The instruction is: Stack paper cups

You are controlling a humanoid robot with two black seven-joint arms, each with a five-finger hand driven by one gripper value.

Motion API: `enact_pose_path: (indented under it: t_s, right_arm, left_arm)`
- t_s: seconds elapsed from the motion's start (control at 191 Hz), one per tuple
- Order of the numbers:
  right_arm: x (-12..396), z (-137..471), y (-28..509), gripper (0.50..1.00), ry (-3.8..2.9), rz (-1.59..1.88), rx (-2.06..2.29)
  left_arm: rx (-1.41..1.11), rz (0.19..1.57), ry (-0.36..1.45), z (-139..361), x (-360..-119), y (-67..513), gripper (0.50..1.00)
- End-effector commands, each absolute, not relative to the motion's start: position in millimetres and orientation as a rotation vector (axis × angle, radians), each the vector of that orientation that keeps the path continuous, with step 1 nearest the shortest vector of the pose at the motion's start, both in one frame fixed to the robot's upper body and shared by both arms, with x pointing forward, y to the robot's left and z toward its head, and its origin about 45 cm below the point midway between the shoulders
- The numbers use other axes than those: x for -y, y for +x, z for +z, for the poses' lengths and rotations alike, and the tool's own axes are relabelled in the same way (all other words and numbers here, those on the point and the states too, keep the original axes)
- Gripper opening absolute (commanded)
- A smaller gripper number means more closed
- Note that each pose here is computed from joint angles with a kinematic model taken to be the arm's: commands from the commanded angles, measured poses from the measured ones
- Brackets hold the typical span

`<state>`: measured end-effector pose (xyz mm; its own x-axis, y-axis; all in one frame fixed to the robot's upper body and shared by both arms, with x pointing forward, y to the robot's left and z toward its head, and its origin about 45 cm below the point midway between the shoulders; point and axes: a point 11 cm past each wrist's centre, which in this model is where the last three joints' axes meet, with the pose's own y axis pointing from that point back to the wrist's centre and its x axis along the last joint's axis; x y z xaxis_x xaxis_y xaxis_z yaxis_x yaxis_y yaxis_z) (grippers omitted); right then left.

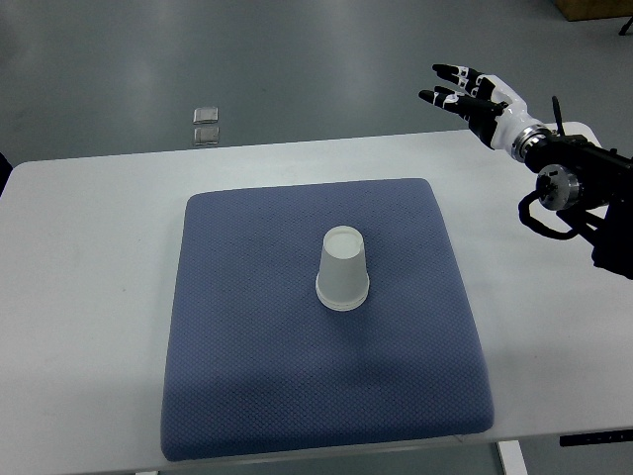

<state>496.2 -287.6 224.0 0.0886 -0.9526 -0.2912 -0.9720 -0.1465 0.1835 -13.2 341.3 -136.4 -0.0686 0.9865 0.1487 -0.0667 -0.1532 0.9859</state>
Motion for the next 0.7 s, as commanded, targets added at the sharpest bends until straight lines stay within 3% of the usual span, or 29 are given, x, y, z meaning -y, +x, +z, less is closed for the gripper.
enact_pose_path:
  t_s: [0.0, 0.246, 0.697]
  right_arm:
    - [289.0, 217.0, 494.0, 0.913, -2.141, 0.679, -2.001]
    - [263.7, 212.9, 489.8, 0.913, -2.116, 0.777, -1.821]
    - [264.8, 210.2, 488.2, 0.913, -2.079, 0.752, -1.819]
  left_arm:
    - [-1.126, 1.401, 1.235, -136.4, -341.3, -13.2, 1.0]
    - [-1.126, 1.401, 1.235, -136.4, -341.3, -13.2, 1.0]
    - [-1.126, 1.401, 1.235, -136.4, -341.3, -13.2, 1.0]
